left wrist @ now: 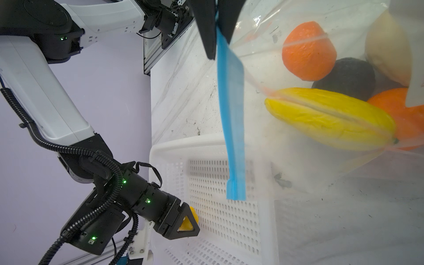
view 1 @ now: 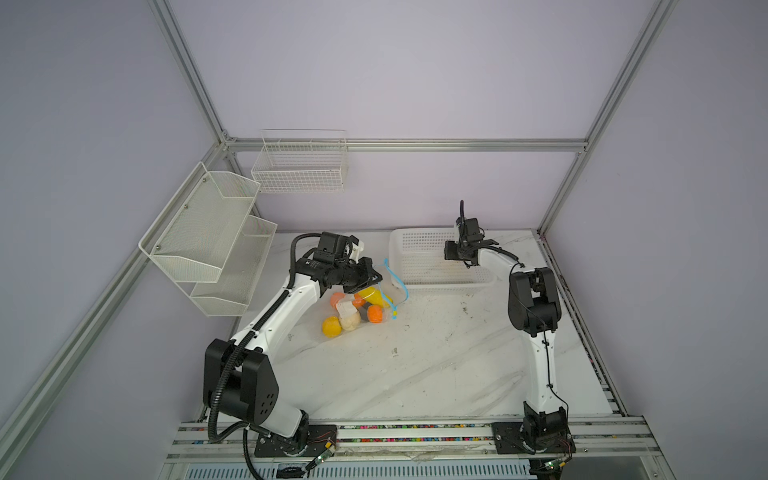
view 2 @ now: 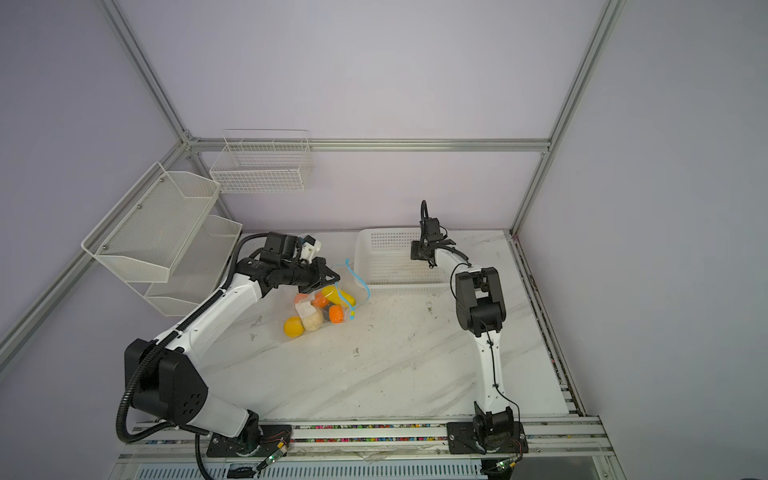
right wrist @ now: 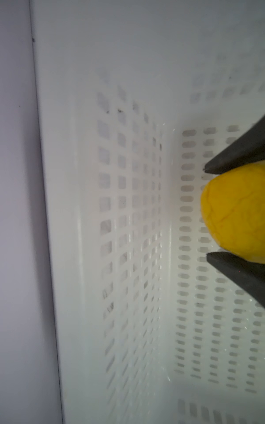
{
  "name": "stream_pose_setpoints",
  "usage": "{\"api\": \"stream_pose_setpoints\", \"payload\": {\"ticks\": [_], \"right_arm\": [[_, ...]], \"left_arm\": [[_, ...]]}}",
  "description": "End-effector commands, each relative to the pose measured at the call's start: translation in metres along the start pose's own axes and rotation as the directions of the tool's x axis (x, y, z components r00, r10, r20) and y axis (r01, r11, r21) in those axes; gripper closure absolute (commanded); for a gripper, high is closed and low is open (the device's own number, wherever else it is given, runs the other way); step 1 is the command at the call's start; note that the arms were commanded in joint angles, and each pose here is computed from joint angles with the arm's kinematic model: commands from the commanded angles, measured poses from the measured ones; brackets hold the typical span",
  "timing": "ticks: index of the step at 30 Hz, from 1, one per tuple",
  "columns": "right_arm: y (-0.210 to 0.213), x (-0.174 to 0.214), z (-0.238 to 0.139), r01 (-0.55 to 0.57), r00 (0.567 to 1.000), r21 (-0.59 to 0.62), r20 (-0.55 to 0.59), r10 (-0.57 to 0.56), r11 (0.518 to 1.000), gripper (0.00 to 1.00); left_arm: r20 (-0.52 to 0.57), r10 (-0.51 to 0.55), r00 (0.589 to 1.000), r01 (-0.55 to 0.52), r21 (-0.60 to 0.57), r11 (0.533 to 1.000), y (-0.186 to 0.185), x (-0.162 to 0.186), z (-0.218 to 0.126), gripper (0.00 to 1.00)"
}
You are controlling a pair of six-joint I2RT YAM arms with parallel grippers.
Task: Place the food in the zip-top bag and seal the zipper
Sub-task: 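Carry the yellow lemon with the right gripper toward the held bag mouth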
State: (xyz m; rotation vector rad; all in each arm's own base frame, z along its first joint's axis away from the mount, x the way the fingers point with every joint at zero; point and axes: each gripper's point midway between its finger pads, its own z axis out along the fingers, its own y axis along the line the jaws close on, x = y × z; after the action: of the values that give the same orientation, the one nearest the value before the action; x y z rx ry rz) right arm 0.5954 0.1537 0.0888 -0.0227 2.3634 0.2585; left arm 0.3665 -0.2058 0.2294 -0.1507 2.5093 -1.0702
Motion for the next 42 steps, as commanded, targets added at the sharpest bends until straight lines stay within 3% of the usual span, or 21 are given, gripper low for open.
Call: {"api": "stream_pose_setpoints", "payload": {"ticks": [1, 9, 20, 31, 42], "right_arm": [[0.02, -0.027, -0.03, -0.024, 0.997, -0.106, 0.068, 0.031, 0.994, 0.45], [0.065, -0.043, -0.072, -0.035, 0.991, -0.283, 0.117, 0.07, 0.959, 0.46], [0.145, -0.016, -0.13, 0.035, 0.995, -0.431, 0.101, 0.009, 0.902, 0.46], [0.218, 0.033, -0.186, 0.048, 0.999, -0.641, 0.014, -0.05, 0.766, 0.46], [0.242, 0.061, -0.201, -0.01, 0.997, -0.721, -0.061, -0.049, 0.693, 0.46]], "left_arm": [[0.011, 0.012, 1.0, -0.012, 0.018, 1.0, -0.003, 0.004, -0.004, 1.0], [0.007, 0.011, 1.0, -0.011, 0.021, 1.0, -0.004, 0.003, -0.002, 1.0], [0.007, 0.012, 1.0, -0.012, 0.026, 1.0, -0.006, 0.002, -0.003, 1.0], [0.015, 0.02, 1.0, -0.02, 0.032, 0.999, -0.009, 0.002, -0.007, 1.0], [0.013, 0.019, 1.0, -0.019, 0.027, 0.999, -0.007, 0.004, -0.006, 1.0]]}}
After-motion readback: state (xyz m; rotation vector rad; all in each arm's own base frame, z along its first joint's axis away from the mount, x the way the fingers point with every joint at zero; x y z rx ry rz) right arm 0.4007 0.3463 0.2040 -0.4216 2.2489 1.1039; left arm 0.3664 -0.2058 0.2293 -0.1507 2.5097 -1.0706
